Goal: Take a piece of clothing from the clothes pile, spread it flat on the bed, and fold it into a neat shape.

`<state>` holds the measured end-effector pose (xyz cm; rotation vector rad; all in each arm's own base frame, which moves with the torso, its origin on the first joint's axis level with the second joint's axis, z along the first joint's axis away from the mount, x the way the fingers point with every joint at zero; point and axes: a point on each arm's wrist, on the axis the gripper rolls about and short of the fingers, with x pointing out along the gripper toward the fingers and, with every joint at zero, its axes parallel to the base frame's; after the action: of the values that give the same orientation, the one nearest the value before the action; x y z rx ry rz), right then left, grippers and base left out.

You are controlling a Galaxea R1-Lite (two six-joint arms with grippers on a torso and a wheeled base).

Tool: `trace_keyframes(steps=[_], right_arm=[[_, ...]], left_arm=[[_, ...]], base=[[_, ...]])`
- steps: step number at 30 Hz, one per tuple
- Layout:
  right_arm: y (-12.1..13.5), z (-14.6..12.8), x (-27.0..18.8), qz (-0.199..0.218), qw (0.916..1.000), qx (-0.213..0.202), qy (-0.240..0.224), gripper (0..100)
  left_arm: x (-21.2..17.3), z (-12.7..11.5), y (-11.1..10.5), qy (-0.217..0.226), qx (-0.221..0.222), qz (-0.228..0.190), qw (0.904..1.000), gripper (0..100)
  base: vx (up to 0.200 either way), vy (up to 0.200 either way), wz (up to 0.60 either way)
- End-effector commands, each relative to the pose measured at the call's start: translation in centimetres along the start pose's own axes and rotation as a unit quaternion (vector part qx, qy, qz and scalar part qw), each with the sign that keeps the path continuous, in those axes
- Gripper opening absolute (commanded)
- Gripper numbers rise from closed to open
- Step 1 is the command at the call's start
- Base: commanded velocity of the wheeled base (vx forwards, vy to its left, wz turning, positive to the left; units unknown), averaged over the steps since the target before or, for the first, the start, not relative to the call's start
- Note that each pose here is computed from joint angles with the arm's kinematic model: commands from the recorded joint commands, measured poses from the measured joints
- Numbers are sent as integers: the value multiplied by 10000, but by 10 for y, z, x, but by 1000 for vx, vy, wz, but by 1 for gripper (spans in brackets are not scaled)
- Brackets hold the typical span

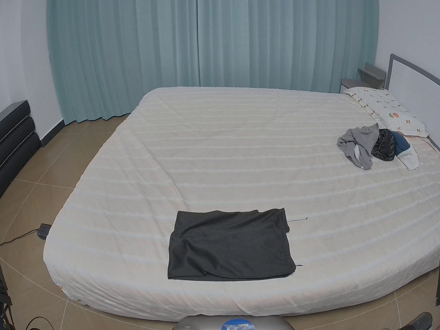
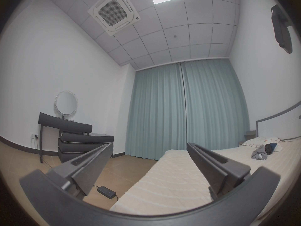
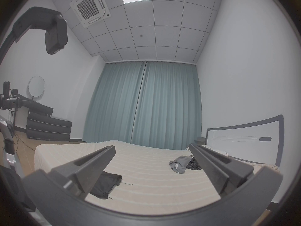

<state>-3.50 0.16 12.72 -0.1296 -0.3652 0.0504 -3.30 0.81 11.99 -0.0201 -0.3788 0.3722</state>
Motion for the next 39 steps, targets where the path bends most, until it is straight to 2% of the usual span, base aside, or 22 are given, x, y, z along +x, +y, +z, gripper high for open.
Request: trace_keyframes(steps=[1,6,7,10,11,12,13,17,19,22,25,34,36,39], right_arm=[[3,-30,-1,30,9976,-16,695,100],[4,-40,-3,7,9930,7,1182,100],[5,-45,-5,28,9897,43,1432,100],[5,-45,-5,25,9897,11,1433,100],[5,-45,-5,25,9897,11,1433,100],[5,-45,-5,30,9897,-27,1432,100],[5,-45,-5,24,9897,-36,1433,100],[5,-45,-5,9,9896,-38,1436,100],[3,-45,-5,-516,9868,-215,1521,100],[1,-45,-5,-777,9842,-307,1562,100],[1,-45,-5,-764,9844,-235,1569,100],[3,-46,-5,-540,9856,66,1603,100],[3,-46,-5,-550,9853,142,1614,100],[3,-46,-5,-529,9863,116,1560,100]], left_arm=[[-1,-13,-2,317,63,-415,9986,100],[-2,-15,-2,464,-287,-488,9973,100],[-2,-18,-3,586,-365,-512,9963,100],[-3,-27,-3,1023,-236,-508,9932,100],[-3,-27,-3,1023,-236,-508,9932,100],[-5,-35,-2,1392,-113,-504,9889,100],[-6,-37,-2,1494,-103,-506,9874,100],[-6,-37,-2,1495,-104,-514,9874,100],[-6,-38,-2,1526,-63,-611,9864,100],[-7,-39,-3,1580,-7,-803,9842,100],[-7,-40,-3,1612,147,-841,9832,100],[-7,-40,-3,1631,101,-864,9828,100],[-7,-40,-5,1673,37,-1160,9791,100],[-7,-41,-5,1691,17,-1210,9781,100]], base=[[0,0,0],[0,0,0],[0,0,0],[0,0,0],[0,0,0],[0,0,0],[0,0,0],[0,0,0],[0,0,0],[0,0,0],[0,0,0],[0,0,0],[0,0,0],[0,0,0]])
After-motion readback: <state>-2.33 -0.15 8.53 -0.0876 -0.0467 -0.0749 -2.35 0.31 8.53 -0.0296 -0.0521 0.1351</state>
